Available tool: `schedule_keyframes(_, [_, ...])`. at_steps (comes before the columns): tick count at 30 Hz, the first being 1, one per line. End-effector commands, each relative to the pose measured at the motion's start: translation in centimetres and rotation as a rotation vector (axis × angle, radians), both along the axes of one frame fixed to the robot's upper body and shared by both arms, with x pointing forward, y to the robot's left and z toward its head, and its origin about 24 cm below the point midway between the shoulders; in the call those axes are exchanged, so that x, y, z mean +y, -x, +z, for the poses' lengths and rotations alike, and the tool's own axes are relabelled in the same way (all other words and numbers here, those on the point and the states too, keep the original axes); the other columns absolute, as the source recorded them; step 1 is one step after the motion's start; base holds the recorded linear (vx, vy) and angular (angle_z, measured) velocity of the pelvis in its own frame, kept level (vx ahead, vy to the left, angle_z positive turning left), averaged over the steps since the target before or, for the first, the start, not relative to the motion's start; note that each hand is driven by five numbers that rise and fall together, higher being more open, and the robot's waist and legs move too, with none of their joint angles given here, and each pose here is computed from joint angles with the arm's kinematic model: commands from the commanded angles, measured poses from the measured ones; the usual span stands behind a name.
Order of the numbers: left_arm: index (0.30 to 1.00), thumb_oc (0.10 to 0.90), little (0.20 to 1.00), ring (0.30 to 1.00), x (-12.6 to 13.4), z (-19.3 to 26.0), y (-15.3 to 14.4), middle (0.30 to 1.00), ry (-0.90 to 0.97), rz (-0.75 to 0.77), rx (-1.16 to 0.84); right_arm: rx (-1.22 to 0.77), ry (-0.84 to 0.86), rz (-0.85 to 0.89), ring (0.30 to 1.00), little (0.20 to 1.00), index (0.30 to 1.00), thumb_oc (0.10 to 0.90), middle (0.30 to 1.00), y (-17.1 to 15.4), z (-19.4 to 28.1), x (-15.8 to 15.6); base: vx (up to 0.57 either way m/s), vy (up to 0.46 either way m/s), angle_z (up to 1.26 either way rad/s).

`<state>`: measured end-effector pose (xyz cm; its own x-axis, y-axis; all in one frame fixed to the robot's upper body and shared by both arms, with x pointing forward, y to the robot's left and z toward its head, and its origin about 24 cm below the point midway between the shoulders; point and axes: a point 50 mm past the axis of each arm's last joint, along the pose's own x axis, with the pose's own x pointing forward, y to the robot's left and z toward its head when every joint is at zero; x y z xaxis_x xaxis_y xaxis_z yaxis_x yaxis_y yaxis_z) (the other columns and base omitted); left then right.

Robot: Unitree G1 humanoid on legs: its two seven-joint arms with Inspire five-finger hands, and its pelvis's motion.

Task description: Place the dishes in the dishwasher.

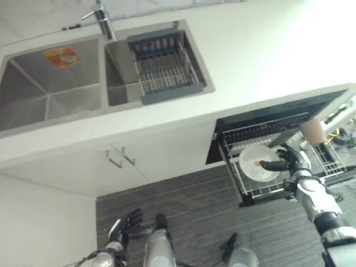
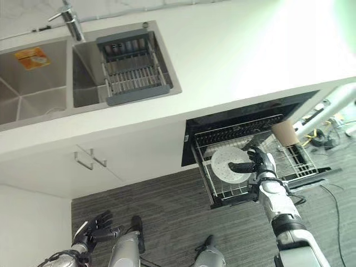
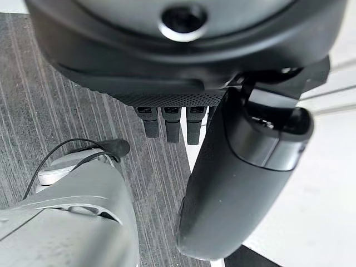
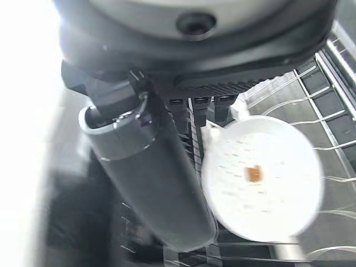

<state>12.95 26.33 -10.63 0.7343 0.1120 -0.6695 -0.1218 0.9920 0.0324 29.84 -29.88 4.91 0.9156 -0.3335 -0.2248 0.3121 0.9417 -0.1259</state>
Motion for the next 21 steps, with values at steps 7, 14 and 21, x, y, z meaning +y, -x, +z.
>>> schedule_keyframes(7, [0.9, 0.8, 0.9, 0.9, -0.5, -1.0, 1.4, 0.9, -0.065, 0.004, 0.01, -0.56, -0.406, -0.225, 0.9, 0.9, 0.9, 0.8, 0.9, 2.8, 7.8, -3.0, 0.03, -0.014, -0.33])
schedule_keyframes(14, [0.9, 0.8, 0.9, 0.9, -0.5, -2.2, 3.0, 0.9, -0.076, -0.007, 0.08, -0.652, -0.451, -0.29, 0.9, 0.9, 0.9, 0.8, 0.9, 5.9, 7.4, -5.7, 0.0, -0.032, -0.25])
schedule_keyframes(21, [0.9, 0.8, 0.9, 0.9, -0.7, -2.4, 2.5, 0.9, -0.075, -0.076, 0.093, -0.365, -0.792, -0.55, 0.9, 0.9, 0.9, 0.8, 0.9, 8.5, -1.9, -8.8, 0.02, -0.022, -0.11])
